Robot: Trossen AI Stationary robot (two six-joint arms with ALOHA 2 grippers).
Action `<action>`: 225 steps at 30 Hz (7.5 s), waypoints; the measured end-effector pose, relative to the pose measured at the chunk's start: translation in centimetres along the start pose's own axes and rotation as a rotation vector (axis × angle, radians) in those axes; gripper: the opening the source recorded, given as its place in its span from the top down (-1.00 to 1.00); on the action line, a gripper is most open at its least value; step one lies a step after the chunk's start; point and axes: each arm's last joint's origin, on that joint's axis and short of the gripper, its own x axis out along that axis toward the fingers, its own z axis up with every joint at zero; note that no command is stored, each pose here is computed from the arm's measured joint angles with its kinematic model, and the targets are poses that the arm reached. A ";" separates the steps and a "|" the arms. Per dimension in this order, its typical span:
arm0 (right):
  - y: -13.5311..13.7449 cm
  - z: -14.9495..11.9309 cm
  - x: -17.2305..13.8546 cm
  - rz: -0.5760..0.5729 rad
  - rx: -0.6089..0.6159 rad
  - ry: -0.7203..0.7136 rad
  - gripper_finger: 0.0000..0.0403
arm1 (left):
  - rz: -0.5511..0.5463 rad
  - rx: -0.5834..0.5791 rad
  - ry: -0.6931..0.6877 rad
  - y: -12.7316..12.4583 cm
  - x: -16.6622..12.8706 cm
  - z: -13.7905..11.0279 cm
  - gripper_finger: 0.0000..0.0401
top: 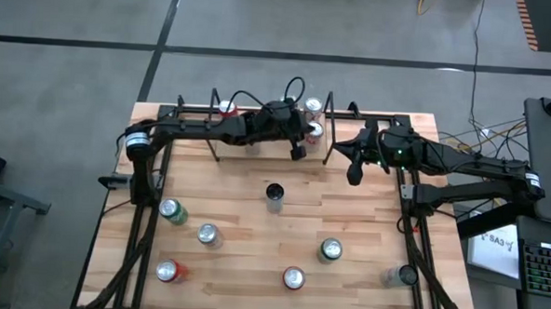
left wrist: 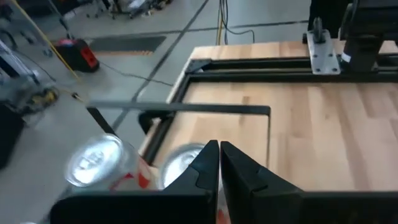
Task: Sort soda cans
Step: Put the top red silver soda can on the shelf and align it with the other red silver soda can
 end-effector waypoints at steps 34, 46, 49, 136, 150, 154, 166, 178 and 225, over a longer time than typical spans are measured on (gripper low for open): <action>0.0 -1.2 0.5 -0.003 0.023 0.031 0.95 | 0.017 -0.070 0.055 -0.2 1.6 -2.2 1.00; 0.0 -1.2 0.6 -0.002 0.026 0.014 0.95 | 0.035 -0.095 0.077 0.6 1.7 -2.6 1.00; 0.0 -1.1 0.6 -0.002 0.026 0.012 0.95 | 0.036 -0.096 0.083 0.6 1.7 -2.7 1.00; -2.3 -1.0 10.2 -0.227 0.049 0.374 0.95 | 0.023 -0.048 -0.041 -0.4 -5.9 0.4 1.00; -4.2 -1.5 10.5 -0.236 0.067 0.413 0.95 | -0.024 -0.055 -0.225 -3.2 -9.6 -0.9 1.00; -4.6 -2.0 11.2 -0.242 0.058 0.436 0.95 | -0.030 -0.055 -0.253 -3.3 -10.2 -0.5 1.00; -5.3 -2.4 12.1 -0.269 0.065 0.445 0.95 | -0.031 -0.053 -0.248 -3.4 -10.2 -0.5 1.00; -5.3 -1.2 11.1 -0.278 0.093 0.362 0.95 | -0.031 -0.053 -0.247 -3.4 -10.2 -0.5 1.00; -5.4 -1.6 13.9 -0.269 0.114 0.297 0.95 | -0.032 -0.042 -0.229 -3.4 -10.1 -0.7 1.00</action>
